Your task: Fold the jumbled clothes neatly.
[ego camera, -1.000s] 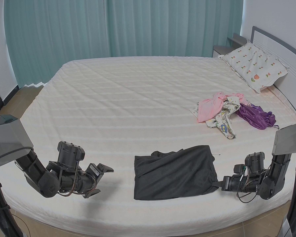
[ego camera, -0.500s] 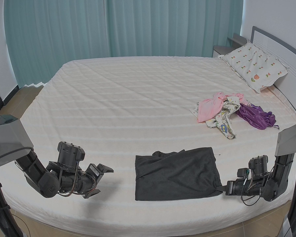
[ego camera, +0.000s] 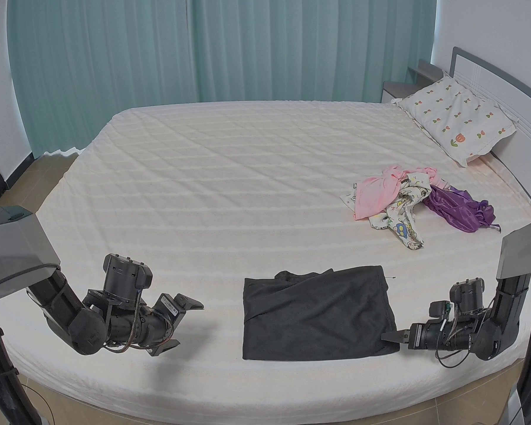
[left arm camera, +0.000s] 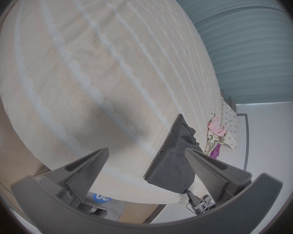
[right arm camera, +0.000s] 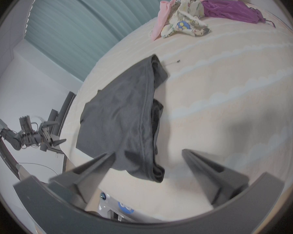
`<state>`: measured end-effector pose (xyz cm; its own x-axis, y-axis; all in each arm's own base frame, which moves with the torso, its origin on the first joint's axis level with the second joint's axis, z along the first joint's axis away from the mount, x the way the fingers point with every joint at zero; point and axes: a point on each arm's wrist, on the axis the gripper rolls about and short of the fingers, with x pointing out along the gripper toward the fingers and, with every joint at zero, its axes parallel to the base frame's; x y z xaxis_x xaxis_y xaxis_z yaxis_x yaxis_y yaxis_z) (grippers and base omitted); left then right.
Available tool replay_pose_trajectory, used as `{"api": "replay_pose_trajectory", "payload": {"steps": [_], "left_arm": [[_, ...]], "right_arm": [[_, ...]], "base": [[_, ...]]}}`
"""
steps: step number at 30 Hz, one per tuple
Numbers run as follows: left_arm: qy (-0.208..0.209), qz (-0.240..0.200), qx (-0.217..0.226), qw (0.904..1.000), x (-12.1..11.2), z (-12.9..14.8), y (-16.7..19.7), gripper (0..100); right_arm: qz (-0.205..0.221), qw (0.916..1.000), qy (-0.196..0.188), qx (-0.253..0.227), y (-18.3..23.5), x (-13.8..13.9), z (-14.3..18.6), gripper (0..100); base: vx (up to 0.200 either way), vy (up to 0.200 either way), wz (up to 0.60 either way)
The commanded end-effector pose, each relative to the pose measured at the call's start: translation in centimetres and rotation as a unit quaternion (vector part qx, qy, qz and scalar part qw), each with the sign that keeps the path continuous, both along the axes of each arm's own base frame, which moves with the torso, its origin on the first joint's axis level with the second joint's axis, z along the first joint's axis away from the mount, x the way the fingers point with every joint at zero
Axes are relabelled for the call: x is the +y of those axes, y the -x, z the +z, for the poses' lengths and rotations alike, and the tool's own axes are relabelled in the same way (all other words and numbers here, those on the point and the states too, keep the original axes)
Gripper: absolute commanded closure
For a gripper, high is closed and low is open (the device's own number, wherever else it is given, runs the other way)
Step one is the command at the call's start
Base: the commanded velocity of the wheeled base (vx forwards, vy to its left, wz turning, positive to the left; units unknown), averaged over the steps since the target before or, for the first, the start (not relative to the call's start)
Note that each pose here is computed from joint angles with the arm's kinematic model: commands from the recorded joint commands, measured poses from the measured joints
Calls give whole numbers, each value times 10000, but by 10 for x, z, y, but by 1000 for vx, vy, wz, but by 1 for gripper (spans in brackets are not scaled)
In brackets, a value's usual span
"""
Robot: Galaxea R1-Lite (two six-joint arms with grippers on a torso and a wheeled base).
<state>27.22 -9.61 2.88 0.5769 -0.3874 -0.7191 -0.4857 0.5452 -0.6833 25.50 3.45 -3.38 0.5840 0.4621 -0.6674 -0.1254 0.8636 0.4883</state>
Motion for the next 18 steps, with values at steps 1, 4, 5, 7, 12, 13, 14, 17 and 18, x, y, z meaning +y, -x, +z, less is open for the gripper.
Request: {"api": "replay_pose_trajectory", "payload": {"steps": [1, 4, 5, 7, 12, 13, 14, 17, 18], "left_arm": [[-6, 12, -8, 10000, 0, 0, 0, 0], [-60, 75, -25, 10000, 0, 0, -2, 0], [-81, 96, -32, 9999, 0, -1, -2, 0], [-105, 122, -48, 9999, 0, -1, -3, 0], [-16, 208, -36, 9998, -2, 0, -5, 0], [32, 247, -59, 9997, -2, 1, -7, 0], [42, 252, -70, 9996, -2, 2, -8, 0], [39, 252, -63, 9997, -2, 1, -8, 0], [39, 252, -63, 9997, -2, 1, -8, 0]], "right_arm": [[-222, 9991, -144, -338, -9, -9, 15, 0], [-411, 9977, -348, -412, -15, -11, 22, 0], [-472, 9972, -414, -405, -17, -11, 23, 0], [-573, 9961, -531, -418, -20, -11, 25, 0], [-662, 9948, -638, -431, -25, -11, 27, 0], [-674, 9946, -655, -443, -26, -11, 28, 0], [-687, 9944, -672, -447, -27, -11, 28, 0], [-718, 9939, -710, -453, -29, -11, 28, 0], [-722, 9938, -715, -449, -29, -11, 28, 0]], "base": [[0, 0, 0], [0, 0, 0], [0, 0, 0], [0, 0, 0], [0, -120, 0], [0, -200, 0], [0, -200, 0], [0, -200, 0], [0, -200, 0]]}}
